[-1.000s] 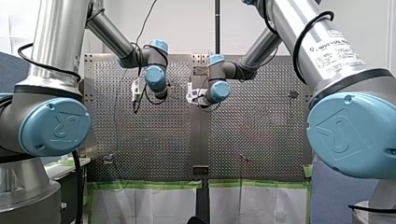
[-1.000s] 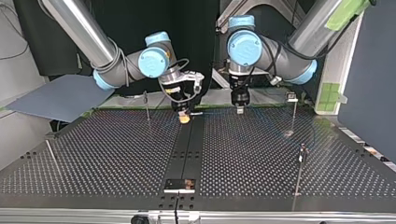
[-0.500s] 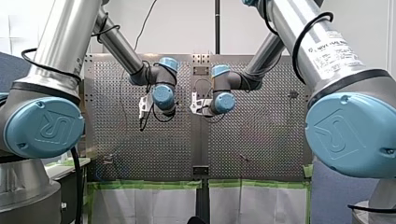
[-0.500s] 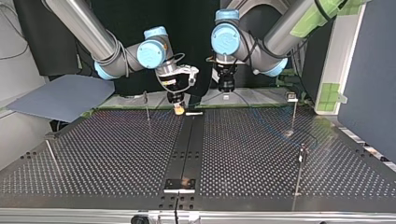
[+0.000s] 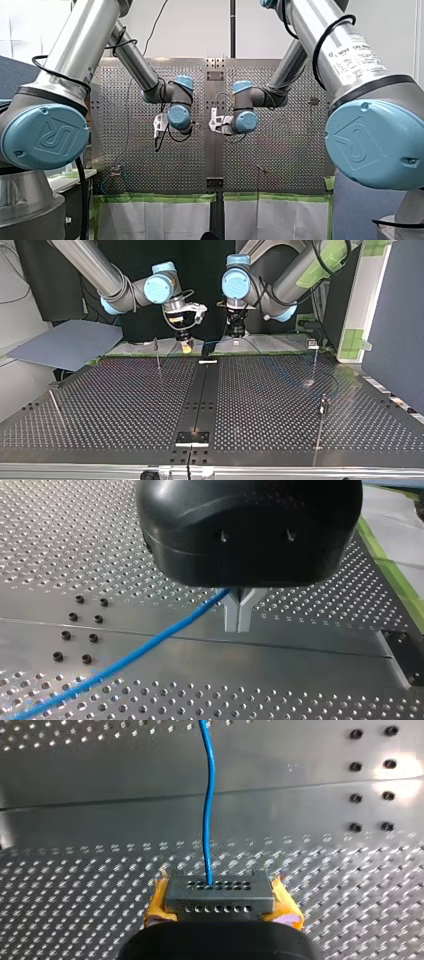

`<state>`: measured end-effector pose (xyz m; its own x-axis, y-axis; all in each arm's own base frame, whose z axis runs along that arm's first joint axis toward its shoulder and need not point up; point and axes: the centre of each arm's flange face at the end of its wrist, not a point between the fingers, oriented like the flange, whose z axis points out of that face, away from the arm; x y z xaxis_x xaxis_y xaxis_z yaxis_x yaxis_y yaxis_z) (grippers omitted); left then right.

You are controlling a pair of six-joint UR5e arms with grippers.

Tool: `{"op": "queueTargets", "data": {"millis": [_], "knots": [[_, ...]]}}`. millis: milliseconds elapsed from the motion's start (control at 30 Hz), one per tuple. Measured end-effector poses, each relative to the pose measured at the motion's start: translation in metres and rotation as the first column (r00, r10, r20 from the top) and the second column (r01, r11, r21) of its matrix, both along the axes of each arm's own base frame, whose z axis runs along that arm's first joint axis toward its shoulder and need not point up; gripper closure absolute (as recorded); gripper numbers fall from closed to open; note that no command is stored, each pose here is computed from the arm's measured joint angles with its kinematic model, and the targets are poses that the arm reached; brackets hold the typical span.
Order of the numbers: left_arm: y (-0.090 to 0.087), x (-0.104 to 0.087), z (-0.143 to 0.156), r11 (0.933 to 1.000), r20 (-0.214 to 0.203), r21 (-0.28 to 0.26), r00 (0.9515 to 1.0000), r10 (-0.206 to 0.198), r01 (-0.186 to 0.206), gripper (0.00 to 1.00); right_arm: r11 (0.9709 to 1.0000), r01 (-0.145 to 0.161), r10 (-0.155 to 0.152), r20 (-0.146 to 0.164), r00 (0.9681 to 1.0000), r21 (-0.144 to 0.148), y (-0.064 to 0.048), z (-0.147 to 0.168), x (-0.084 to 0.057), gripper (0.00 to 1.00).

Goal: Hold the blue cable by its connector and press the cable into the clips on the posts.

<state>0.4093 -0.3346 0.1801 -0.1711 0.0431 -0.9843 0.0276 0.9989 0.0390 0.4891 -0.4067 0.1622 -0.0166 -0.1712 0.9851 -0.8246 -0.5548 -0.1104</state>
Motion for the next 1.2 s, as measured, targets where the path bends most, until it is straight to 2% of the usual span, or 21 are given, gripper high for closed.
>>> {"op": "queueTargets", "data": {"millis": [200,400,600,833,933,1033,1200], "knots": [[-0.004,-0.003,-0.024,0.9995,-0.008,0.0,0.9995,-0.031,0.031,1.0,0.9995,0.011,-0.011,-0.031,0.9995,0.028,0.007,-0.041,-0.014,1.0],[-0.009,-0.002,-0.048,0.999,-0.01,-0.003,0.999,-0.044,0.044,1.0,0.9975,0.028,-0.023,-0.067,0.9975,0.065,0.017,-0.086,-0.029,1.0],[-0.013,-0.001,-0.07,0.9984,-0.012,-0.005,0.9984,-0.056,0.055,1.0,0.9916,0.052,-0.043,-0.076,0.9962,0.118,0.027,-0.128,-0.049,1.0],[-0.023,-0.002,-0.093,0.9957,-0.011,-0.013,0.9958,-0.091,0.091,1.0,0.9845,0.081,-0.074,-0.046,0.9962,0.156,0.032,-0.147,-0.072,1.0],[-0.029,-0.001,-0.102,0.994,-0.004,-0.022,0.9942,-0.108,0.107,1.0,0.983,0.091,-0.086,-0.042,0.9954,0.159,0.033,-0.152,-0.082,1.0],[-0.035,0.004,-0.109,0.9925,0.01,-0.032,0.993,-0.118,0.118,1.0,0.9826,0.102,-0.098,-0.033,0.9947,0.155,0.029,-0.154,-0.089,1.0],[-0.052,0.013,-0.118,0.9866,0.04,-0.063,0.9881,-0.148,0.151,1.0,0.9842,0.117,-0.118,0.001,0.993,0.134,0.016,-0.152,-0.097,1.0]]}}
